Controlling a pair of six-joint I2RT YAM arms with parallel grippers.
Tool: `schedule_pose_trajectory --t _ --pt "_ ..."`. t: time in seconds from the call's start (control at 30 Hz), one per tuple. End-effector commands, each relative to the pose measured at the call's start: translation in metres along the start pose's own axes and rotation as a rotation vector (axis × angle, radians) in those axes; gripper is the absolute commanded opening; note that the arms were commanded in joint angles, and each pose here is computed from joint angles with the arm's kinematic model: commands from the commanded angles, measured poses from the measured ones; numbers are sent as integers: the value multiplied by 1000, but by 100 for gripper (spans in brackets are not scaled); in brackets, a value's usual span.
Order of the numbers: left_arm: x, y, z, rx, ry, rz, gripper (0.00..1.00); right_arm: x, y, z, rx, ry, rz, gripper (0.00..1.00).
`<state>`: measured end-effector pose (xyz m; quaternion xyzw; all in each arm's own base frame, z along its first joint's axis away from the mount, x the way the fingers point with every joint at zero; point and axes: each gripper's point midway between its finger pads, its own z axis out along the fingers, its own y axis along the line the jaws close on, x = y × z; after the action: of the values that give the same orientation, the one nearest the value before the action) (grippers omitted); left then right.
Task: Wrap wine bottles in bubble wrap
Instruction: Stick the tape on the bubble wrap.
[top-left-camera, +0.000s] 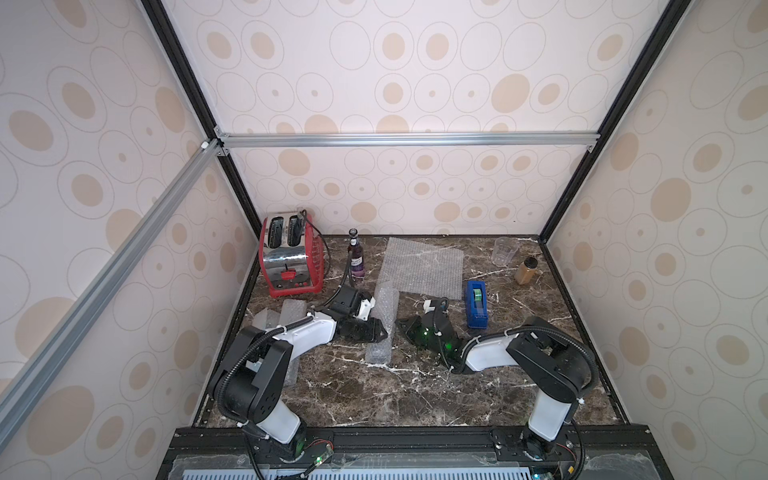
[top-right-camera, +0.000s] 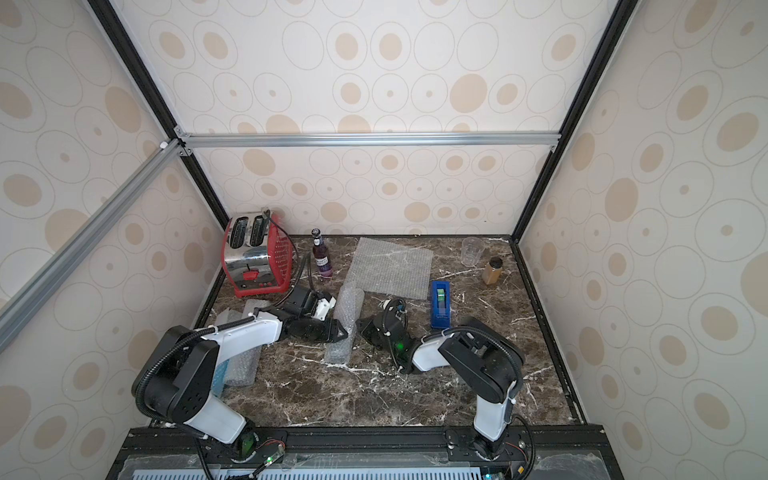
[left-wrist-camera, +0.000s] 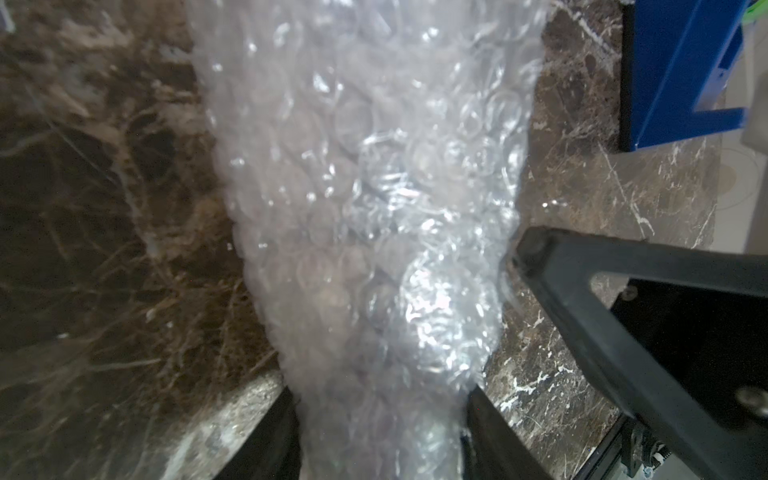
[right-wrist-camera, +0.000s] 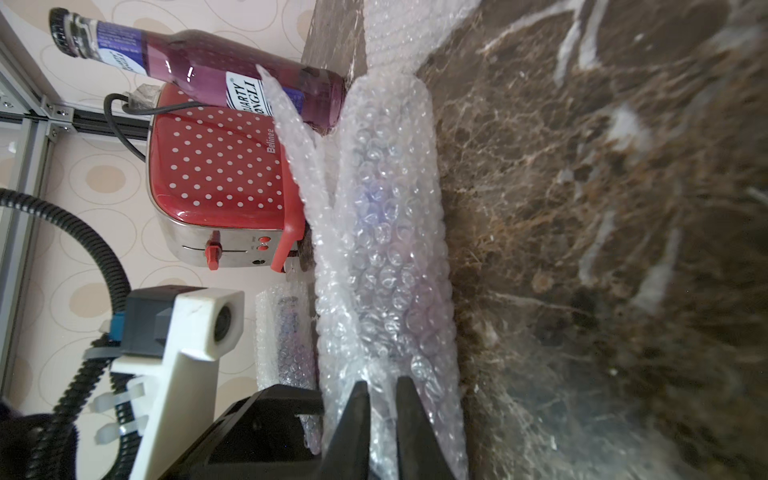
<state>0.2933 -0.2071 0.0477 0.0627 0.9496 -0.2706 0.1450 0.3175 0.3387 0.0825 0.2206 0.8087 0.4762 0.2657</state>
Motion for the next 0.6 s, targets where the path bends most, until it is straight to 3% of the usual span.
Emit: schedule_pose_trajectory --t 0.0,0.37,0.57 --pt "12 17 8 -69 37 -18 55 -2 -7 -8 28 -3 -20 20" --pt "11 19 7 -86 42 -11 55 -17 -8 -32 102 13 -101 22" --pt "12 21 9 -90 48 -12 55 -26 9 -55 193 50 -313 24"
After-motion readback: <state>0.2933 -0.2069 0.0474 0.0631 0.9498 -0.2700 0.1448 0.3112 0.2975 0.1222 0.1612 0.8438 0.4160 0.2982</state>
